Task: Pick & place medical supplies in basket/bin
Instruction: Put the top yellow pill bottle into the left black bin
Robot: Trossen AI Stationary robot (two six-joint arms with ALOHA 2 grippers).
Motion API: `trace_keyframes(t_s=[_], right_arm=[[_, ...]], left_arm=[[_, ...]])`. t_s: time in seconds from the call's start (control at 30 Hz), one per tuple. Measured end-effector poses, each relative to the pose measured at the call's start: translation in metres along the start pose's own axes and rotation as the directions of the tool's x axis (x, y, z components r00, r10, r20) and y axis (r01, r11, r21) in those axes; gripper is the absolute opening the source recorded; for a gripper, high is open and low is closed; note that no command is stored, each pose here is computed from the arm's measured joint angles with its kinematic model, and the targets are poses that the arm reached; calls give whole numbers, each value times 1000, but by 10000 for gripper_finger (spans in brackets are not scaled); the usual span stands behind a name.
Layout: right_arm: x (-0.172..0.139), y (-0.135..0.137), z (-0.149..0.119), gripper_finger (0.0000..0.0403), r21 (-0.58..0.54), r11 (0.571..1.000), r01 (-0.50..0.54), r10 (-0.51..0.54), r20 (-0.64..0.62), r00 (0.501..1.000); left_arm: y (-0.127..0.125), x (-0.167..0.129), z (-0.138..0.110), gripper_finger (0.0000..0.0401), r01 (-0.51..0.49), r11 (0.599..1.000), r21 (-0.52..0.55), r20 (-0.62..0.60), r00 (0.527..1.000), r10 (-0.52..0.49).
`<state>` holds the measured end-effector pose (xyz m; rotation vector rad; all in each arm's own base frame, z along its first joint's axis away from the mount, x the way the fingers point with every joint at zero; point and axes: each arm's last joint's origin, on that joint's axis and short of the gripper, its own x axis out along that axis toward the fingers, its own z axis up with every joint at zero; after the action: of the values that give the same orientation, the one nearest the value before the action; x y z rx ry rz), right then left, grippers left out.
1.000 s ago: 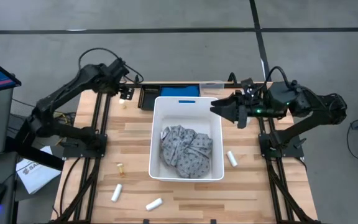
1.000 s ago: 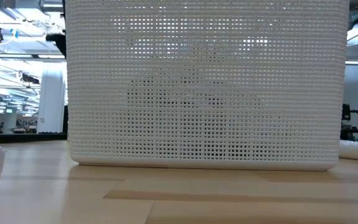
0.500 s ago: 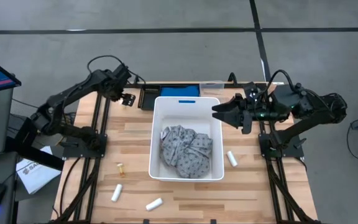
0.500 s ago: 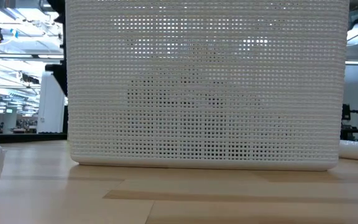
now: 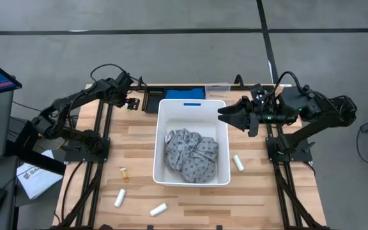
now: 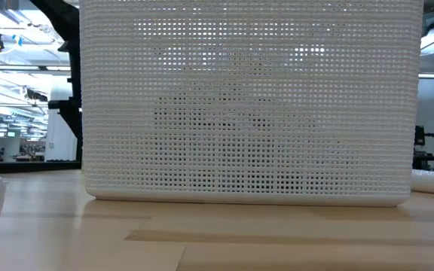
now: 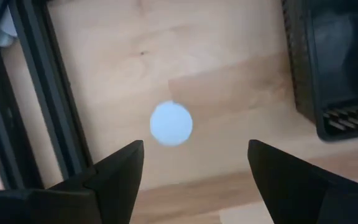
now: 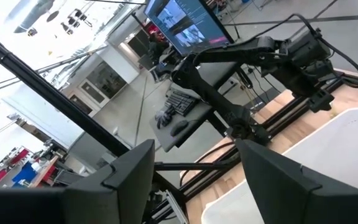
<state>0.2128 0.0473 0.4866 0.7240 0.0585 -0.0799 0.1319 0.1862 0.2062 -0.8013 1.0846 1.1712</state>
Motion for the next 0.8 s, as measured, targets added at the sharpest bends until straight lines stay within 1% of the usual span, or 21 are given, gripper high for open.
trace_keyframes(t_s=[0.1,0.2,0.4,0.8], right_arm=[[0,0,0,235,1,1000,2,-2,2,1000],[0,0,0,235,3,1000,2,-2,2,1000],[0,0,0,235,2,1000,2,-2,2,1000],[0,0,0,235,0,1000,3,-3,2,1000]], left_arm=[[2,3,1,278,0,1000,-15,14,1000,0],[5,6,1,278,-22,999,-26,27,999,23],[4,9,3,278,-17,999,-30,43,999,18],[0,32,5,278,-66,997,-40,-37,997,65]])
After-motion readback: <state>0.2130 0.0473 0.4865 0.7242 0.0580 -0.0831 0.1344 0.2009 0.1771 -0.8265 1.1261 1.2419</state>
